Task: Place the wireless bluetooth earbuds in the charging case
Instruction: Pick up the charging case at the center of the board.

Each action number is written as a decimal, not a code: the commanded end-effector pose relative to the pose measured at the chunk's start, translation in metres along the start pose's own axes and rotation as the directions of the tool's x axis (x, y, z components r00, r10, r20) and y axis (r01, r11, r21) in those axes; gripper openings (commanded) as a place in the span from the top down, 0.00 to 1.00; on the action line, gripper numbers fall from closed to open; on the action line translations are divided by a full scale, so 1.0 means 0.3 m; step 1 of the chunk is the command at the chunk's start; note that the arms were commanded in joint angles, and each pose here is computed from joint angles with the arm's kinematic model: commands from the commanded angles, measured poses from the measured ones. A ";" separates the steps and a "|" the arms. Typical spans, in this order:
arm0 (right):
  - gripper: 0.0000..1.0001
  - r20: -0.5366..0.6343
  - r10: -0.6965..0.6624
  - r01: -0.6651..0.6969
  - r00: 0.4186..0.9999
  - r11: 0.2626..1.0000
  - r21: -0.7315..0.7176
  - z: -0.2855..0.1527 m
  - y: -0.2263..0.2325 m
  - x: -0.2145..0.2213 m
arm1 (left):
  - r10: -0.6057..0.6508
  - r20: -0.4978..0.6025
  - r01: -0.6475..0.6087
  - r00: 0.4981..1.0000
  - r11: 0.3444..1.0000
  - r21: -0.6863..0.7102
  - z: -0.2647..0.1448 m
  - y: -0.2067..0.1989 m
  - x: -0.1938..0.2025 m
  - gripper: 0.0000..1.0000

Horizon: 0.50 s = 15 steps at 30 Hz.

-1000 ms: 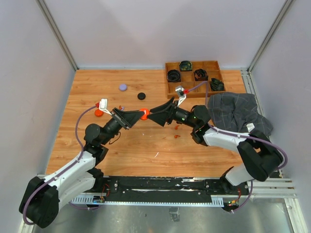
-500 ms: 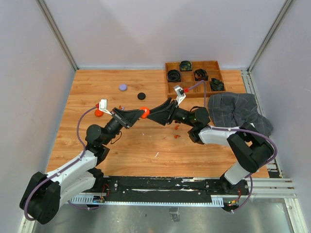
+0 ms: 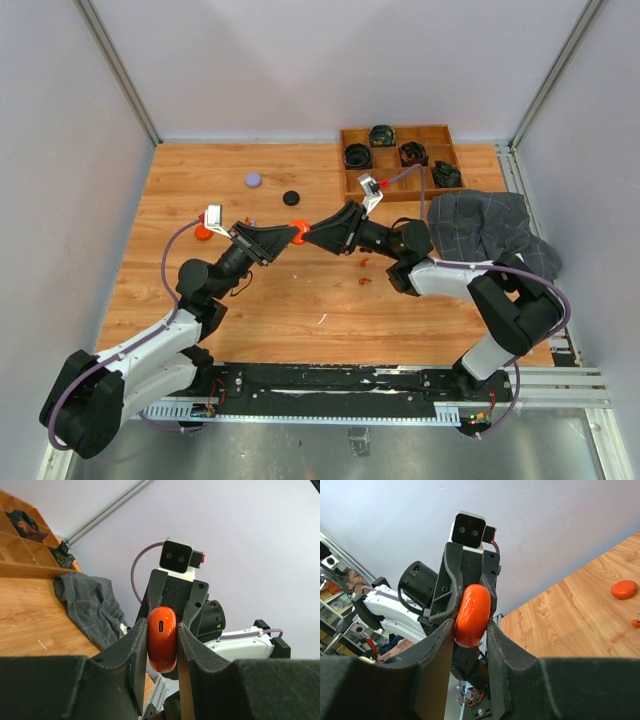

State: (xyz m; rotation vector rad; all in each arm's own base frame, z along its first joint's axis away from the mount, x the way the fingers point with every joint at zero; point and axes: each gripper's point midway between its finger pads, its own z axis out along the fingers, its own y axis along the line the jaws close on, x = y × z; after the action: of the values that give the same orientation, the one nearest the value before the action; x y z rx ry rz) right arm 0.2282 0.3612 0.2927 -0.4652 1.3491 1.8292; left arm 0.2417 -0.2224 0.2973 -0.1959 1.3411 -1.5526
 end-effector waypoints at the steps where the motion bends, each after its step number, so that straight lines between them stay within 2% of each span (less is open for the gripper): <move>1: 0.71 0.027 -0.073 0.075 0.997 0.993 -0.090 0.015 0.070 -0.052 | 0.013 0.007 -0.013 1.000 1.000 0.026 -0.004 -0.020 0.003 0.99; 5: 0.82 0.012 -0.081 0.082 0.997 0.991 -0.102 0.010 0.082 -0.047 | 0.023 0.000 -0.023 1.000 0.999 0.025 -0.019 -0.013 0.013 0.91; 8: 0.88 -0.007 -0.082 0.081 0.997 0.992 -0.099 0.001 0.080 -0.043 | 0.044 0.013 -0.044 0.999 0.999 0.031 -0.035 -0.019 0.008 0.80; 15: 0.93 -0.084 -0.079 0.072 0.993 0.994 -0.081 -0.022 0.072 -0.031 | 0.168 -0.036 -0.166 0.985 0.985 0.052 -0.036 -0.055 0.015 0.55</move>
State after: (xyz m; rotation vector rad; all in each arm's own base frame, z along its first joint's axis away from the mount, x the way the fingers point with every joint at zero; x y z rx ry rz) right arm 0.2186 0.3587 0.2885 -0.5436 1.3696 1.8510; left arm 0.2277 -0.2204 0.2951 -0.1212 1.3326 -1.5186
